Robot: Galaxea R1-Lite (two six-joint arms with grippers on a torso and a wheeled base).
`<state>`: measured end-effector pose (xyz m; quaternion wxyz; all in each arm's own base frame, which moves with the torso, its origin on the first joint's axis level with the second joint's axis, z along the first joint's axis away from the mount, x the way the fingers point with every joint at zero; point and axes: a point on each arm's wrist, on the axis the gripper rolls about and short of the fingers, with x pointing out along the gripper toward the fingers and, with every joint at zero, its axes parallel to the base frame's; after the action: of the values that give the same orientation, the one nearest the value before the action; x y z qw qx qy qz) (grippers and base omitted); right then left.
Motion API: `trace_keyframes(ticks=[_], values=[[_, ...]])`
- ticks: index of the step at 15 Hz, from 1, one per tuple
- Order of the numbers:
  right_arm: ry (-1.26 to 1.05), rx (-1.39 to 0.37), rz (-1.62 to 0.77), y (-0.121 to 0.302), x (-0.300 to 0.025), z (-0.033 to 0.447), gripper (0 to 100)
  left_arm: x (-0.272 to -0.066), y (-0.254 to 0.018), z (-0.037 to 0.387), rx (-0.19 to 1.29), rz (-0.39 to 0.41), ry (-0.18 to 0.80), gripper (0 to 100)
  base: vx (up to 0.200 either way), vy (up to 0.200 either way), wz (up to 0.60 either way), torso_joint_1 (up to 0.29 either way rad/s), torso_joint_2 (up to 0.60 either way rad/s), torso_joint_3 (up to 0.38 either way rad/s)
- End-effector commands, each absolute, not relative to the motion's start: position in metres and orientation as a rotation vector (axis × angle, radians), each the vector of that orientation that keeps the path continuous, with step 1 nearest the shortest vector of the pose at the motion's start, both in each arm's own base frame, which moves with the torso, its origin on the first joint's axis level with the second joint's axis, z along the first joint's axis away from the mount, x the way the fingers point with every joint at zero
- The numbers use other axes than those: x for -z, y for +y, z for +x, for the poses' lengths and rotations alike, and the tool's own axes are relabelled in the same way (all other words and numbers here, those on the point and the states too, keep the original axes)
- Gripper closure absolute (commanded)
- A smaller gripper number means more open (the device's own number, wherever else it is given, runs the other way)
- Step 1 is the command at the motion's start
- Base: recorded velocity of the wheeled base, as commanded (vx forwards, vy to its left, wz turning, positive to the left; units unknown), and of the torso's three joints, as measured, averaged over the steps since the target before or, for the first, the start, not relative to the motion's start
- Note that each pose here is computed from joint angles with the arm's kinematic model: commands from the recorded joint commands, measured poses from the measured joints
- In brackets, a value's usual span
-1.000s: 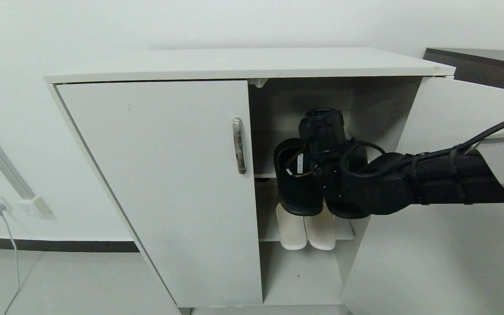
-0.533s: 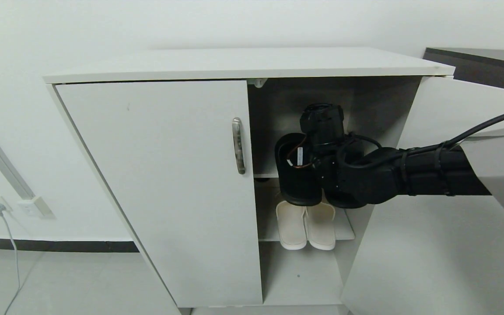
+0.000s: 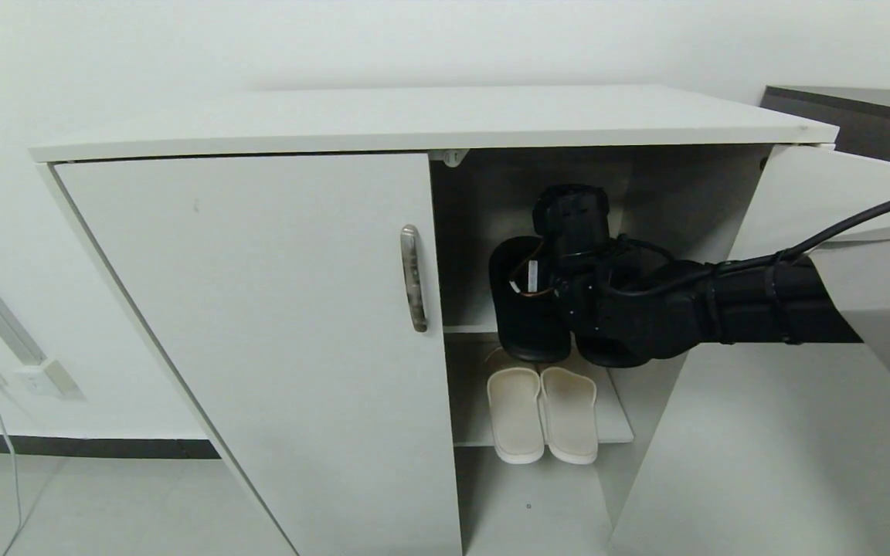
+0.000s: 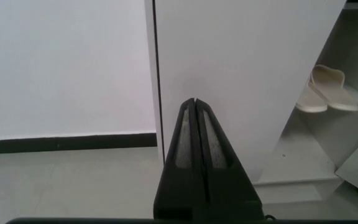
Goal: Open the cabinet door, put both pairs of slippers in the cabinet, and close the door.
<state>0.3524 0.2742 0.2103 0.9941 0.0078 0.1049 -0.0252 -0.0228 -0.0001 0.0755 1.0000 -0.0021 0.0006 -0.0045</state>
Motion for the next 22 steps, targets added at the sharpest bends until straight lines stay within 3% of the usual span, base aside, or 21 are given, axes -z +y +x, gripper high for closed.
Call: trace_keyframes(ticks=[1, 8, 22], values=[[0.206, 0.050, 0.016, 0.274, -0.212, 0.352, 100, -0.076, 0.000, -0.023, 0.009, -0.005, 0.002, 100, 0.000, 0.000, 0.00, 0.000, 0.00, 0.000], [0.229, 0.048, 0.005, 0.273, -0.236, 0.366, 100, -0.075, 0.000, -0.023, 0.009, -0.005, 0.002, 100, 0.000, 0.000, 0.00, 0.000, 0.00, 0.000], [0.213, 0.067, 0.012, 0.273, -0.226, 0.391, 100, -0.075, 0.000, -0.023, 0.008, -0.008, 0.003, 100, 0.000, 0.000, 0.00, 0.000, 0.00, 0.000]])
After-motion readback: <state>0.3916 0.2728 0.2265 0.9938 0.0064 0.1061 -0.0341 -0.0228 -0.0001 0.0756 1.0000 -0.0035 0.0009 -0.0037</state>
